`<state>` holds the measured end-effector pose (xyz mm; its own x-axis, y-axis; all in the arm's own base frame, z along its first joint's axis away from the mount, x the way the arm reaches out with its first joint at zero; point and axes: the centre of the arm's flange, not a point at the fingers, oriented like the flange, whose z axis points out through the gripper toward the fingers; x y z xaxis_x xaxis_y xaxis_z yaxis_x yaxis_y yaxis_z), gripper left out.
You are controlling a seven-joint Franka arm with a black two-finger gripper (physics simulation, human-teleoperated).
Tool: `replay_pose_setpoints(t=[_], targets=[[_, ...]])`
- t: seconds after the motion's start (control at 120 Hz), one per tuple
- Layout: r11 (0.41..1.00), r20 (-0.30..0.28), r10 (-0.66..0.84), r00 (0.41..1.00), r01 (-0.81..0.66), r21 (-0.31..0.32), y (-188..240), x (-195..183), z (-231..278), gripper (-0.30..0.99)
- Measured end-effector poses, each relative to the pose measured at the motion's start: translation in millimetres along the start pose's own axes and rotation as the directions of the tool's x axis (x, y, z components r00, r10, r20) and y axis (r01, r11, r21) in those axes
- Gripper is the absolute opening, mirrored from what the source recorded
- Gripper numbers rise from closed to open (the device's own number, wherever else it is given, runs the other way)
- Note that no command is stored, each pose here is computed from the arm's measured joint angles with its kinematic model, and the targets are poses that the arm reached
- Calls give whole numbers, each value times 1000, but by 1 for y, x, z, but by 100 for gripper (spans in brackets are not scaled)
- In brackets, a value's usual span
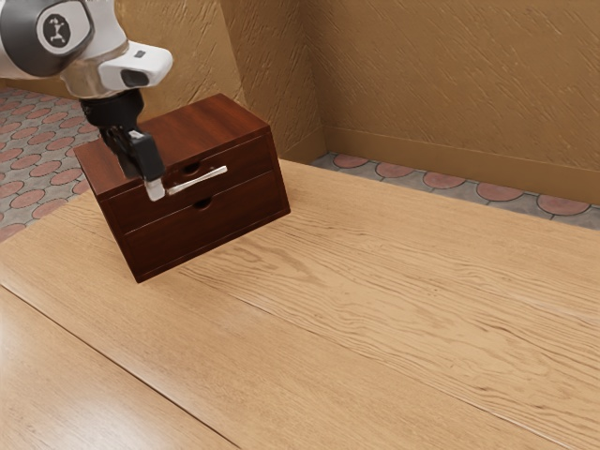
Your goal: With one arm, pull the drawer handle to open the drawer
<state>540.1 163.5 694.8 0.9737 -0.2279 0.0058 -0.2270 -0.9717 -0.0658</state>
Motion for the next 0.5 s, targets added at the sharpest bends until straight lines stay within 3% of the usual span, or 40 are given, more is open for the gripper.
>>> replay_pose_setpoints(t=[0.167,0.217,0.292,0.35,0.408,0.5], targets=[[1000,-26,-16,1000,16,9,2,-4,-12,69],[999,-70,-22,997,24,26,9,-14,-38,69],[996,-184,-40,982,53,68,27,-52,-105,69],[994,-222,-48,974,68,84,39,-69,-131,69],[996,-212,-33,977,50,76,59,-63,-130,69],[999,-147,-18,989,25,48,85,-35,-102,69]])
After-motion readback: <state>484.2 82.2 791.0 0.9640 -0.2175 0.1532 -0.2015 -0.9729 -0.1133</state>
